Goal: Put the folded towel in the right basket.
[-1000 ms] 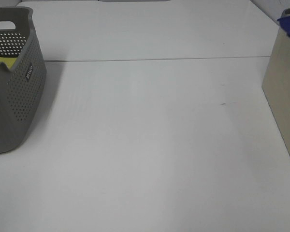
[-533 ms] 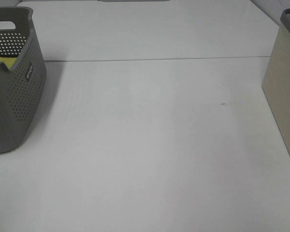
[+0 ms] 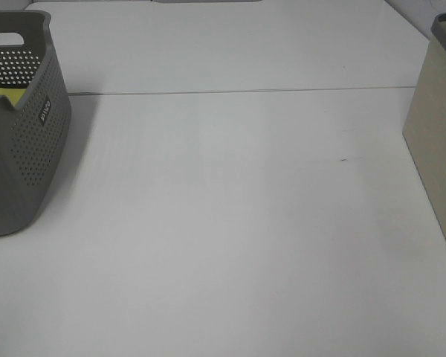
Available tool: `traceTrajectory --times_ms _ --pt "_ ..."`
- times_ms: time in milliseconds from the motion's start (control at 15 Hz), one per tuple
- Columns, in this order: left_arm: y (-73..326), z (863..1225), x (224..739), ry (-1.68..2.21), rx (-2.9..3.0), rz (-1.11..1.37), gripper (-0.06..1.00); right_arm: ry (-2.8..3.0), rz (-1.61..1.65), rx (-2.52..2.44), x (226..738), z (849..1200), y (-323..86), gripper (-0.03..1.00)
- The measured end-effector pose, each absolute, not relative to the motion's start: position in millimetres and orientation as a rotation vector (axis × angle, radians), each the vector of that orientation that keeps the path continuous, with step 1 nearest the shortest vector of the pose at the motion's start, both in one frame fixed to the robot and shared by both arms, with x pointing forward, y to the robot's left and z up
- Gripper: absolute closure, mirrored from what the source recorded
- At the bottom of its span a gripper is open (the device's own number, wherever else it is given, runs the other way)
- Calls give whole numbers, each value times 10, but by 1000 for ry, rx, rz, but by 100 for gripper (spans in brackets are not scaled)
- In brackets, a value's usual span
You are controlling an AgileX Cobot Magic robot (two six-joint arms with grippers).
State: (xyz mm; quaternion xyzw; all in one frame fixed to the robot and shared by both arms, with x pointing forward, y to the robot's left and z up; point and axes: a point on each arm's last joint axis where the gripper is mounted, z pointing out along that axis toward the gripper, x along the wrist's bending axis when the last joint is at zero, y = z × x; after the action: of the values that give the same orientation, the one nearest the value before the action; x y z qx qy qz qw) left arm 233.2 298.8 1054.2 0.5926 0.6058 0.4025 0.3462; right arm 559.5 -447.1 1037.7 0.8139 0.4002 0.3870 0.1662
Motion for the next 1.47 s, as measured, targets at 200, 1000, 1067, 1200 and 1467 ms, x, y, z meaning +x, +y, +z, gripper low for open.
traceTrajectory --times_ms 200,1000,1067,1200,1467 --pt "2988 10542 2332 1572 1538 1044 -4 1153 1069 2322 5583 10362 -4478 53" --pt "2988 10542 2332 1572 1538 1044 -4 1173 998 2431 5415 10471 -4388 13" --pt "2988 10542 2332 1572 1538 1044 -4 1172 1015 2403 5380 10560 -4363 13" --pt "2988 10542 2332 1572 1538 1044 -4 1182 1044 2345 5326 10697 -4322 13" --pt "2988 10542 2332 1572 1538 1044 -4 1394 1156 2064 5249 11099 -3873 13"
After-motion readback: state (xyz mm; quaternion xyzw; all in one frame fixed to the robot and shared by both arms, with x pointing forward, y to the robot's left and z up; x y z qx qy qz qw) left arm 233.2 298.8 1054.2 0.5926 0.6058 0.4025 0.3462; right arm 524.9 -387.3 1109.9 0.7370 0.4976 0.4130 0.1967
